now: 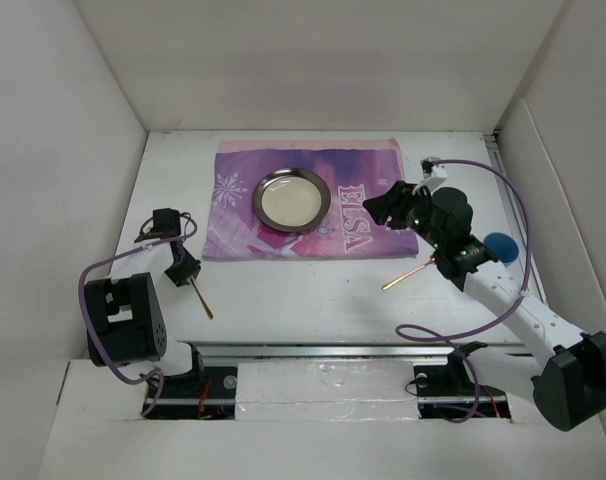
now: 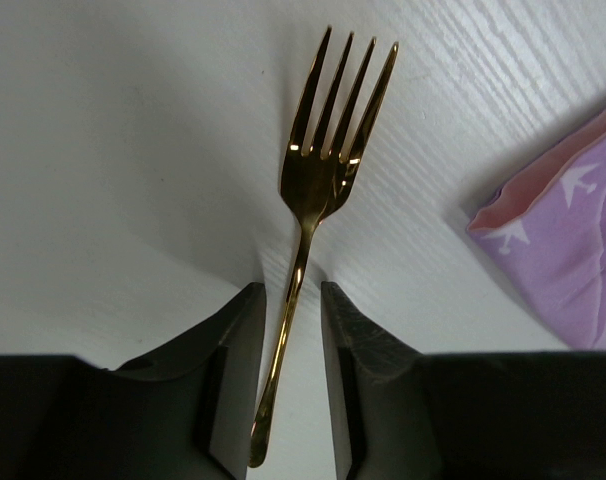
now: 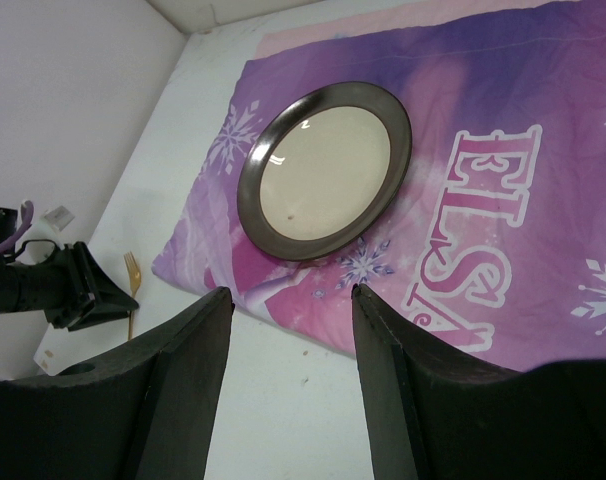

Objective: Set the dinner table for one person

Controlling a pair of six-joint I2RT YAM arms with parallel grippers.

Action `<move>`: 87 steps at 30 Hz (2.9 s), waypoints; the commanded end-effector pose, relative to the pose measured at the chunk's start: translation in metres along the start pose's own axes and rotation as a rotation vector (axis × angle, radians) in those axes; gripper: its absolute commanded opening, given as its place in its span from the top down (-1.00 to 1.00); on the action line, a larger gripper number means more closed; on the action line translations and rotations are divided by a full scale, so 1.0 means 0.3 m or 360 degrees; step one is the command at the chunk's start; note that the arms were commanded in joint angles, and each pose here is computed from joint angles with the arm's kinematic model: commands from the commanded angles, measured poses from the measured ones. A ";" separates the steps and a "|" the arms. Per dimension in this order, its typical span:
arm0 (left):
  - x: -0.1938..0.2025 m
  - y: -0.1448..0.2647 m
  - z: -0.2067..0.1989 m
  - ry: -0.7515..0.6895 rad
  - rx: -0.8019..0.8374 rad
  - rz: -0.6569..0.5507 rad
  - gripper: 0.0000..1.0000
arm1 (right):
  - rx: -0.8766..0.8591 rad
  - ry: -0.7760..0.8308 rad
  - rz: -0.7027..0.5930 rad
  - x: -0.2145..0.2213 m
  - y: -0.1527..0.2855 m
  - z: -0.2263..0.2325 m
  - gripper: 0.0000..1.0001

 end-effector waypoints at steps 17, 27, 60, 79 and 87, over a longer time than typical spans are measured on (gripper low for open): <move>-0.148 0.214 -0.114 -0.0165 0.0270 -0.0437 1.00 | -0.0025 0.0022 -0.0071 -0.025 0.022 -0.020 -0.13; -0.327 0.355 -0.548 -0.0683 0.0452 -0.0667 1.00 | -0.0045 0.0024 -0.0028 0.011 -0.011 -0.026 -0.12; -0.395 -0.043 -0.820 -0.1125 0.0305 -0.0371 1.00 | 0.0043 0.0067 0.0024 0.054 -0.061 -0.037 -0.11; -0.481 0.541 -0.871 -0.0893 0.0924 -0.0760 -0.15 | 0.0137 0.0097 0.0040 0.078 -0.080 -0.056 1.00; -0.217 0.940 -0.633 -0.0797 0.1618 -0.0945 1.00 | 0.0442 0.0054 0.0103 0.174 0.028 -0.159 1.00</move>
Point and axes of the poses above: each gripper's point midway between its finger pads, its own y axis back along the fingers, its own z axis along the line the jaws close on, x = y × z, the point moved 4 cm from there along y, back along the fingers, and after that the axes turned 3 degrees about -y, right-handed, at the moved point
